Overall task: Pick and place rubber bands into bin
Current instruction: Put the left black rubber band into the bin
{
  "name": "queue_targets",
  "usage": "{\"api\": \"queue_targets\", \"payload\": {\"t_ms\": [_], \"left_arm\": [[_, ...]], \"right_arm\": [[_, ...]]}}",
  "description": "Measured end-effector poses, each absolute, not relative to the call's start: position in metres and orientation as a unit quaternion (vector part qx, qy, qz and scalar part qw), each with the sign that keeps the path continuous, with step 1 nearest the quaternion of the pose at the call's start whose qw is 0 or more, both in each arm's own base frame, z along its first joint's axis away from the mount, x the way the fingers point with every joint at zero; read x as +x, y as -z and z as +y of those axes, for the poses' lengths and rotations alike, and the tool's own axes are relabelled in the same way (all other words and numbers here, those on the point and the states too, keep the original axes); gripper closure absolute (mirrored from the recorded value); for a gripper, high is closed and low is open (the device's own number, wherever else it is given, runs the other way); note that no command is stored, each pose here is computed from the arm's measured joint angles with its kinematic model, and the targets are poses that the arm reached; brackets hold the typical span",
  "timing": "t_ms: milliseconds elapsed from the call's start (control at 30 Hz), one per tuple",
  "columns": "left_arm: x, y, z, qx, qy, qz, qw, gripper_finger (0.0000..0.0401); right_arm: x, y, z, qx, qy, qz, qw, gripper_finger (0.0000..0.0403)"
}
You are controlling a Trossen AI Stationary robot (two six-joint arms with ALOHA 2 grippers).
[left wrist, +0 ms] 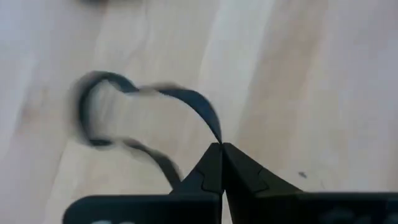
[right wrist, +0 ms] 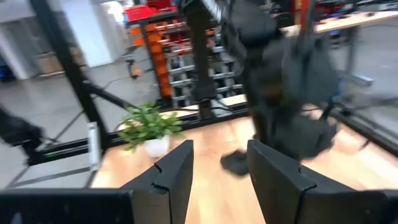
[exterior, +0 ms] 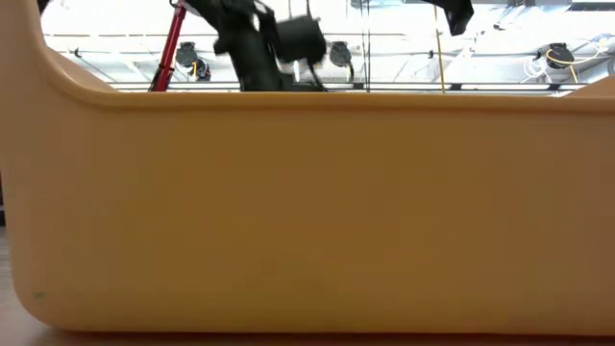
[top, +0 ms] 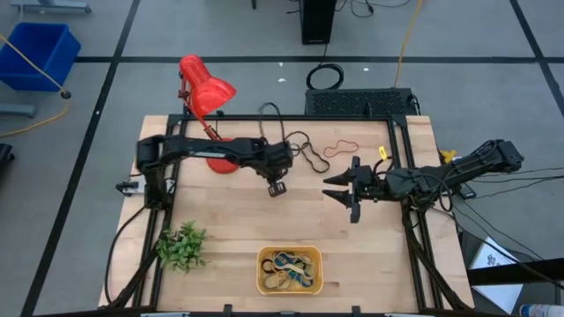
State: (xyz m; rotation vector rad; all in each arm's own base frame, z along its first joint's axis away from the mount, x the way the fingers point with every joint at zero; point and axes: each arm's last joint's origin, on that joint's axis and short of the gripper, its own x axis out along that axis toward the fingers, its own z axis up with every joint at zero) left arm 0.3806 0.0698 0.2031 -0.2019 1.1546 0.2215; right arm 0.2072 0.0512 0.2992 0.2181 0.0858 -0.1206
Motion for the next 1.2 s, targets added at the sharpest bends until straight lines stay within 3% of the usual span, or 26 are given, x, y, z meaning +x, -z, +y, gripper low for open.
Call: {"api": "queue_targets", "payload": {"t_ms": [233,467,667,833,1200], "left_arm": [[0.351,-0.294,0.042,-0.117,-0.043,0.418,0.9,0.0396],[0.33,-0.352,0.001,-0.165,0.028,0.294,0.941,0.0395],[0.337,-0.362,-0.033,-0.207,0.071,0.244,0.945,0.0396],[0.341,-0.356,-0.057,-0.221,0.06,0.246,0.942,0.0397],[0.349,-0.354,-0.087,-0.248,0.06,0.209,0.944,0.0395]], "right_arm": [[0.208,-0.303,0.055,0.115,-0.004,0.034,0.993,0.0259],[0.217,-0.297,0.059,0.06,-0.002,0.038,0.998,0.0259],[0.234,-0.282,0.069,-0.018,0.019,0.047,0.999,0.0259],[0.241,-0.272,0.079,-0.059,0.056,0.06,0.995,0.0259],[0.26,-0.253,0.103,-0.043,0.035,0.048,0.997,0.0259]]}}
